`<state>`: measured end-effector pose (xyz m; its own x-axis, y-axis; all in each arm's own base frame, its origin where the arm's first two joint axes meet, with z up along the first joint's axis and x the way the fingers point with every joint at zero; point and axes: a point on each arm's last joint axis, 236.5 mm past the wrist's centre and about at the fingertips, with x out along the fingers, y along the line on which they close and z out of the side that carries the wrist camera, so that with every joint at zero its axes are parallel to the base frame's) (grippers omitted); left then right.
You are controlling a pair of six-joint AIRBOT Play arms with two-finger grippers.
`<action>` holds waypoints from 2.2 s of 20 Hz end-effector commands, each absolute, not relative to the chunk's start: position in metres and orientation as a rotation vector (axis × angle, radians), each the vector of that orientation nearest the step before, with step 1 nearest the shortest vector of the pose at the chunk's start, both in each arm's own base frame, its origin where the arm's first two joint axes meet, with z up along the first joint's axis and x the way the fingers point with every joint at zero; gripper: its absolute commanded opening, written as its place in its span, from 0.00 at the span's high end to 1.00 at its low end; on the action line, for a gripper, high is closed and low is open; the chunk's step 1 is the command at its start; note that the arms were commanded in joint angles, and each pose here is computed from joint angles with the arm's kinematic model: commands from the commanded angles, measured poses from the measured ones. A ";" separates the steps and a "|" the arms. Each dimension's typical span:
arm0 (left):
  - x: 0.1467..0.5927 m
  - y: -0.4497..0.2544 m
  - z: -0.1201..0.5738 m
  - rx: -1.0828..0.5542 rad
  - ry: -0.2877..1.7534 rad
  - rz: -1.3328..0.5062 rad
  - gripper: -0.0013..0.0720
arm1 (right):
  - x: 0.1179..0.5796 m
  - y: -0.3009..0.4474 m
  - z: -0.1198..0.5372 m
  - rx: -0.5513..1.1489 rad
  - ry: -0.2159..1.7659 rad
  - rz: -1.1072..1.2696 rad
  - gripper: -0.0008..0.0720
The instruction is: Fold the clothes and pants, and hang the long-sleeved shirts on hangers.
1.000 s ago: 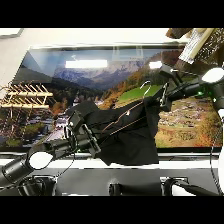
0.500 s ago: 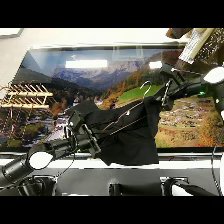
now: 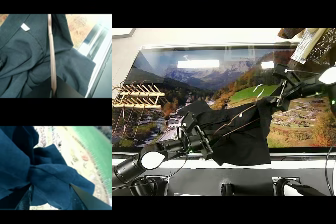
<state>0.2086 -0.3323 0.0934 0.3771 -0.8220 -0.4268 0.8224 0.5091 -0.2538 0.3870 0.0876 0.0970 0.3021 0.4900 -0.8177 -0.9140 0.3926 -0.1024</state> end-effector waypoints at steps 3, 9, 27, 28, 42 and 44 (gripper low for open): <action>0.208 -0.332 0.093 0.002 0.548 -1.053 0.96 | 0.391 0.105 0.079 -0.513 0.813 1.088 0.27; 0.208 -0.333 0.093 0.003 0.549 -1.054 0.96 | 0.389 0.118 0.069 -0.427 0.826 1.150 0.27; 0.209 -0.332 0.093 -0.060 0.582 -1.030 0.43 | 0.330 0.107 0.161 -0.623 0.713 1.053 0.96; 0.209 -0.332 0.093 -0.060 0.581 -1.030 0.43 | 0.324 0.106 0.165 -0.638 0.709 1.049 0.96; 0.294 -0.256 0.097 -0.621 0.736 -0.596 0.15 | 0.293 0.100 0.196 -0.693 0.680 0.979 0.96; 0.301 -0.237 0.087 -0.662 0.787 -0.532 0.15 | 0.293 0.100 0.196 -0.692 0.680 0.981 0.96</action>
<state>0.2912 -0.2576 0.0950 0.5870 -0.6857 -0.4305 0.3165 0.6837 -0.6575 0.2954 0.0997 0.1948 0.3959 0.4974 -0.7719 -0.8973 0.3884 -0.2099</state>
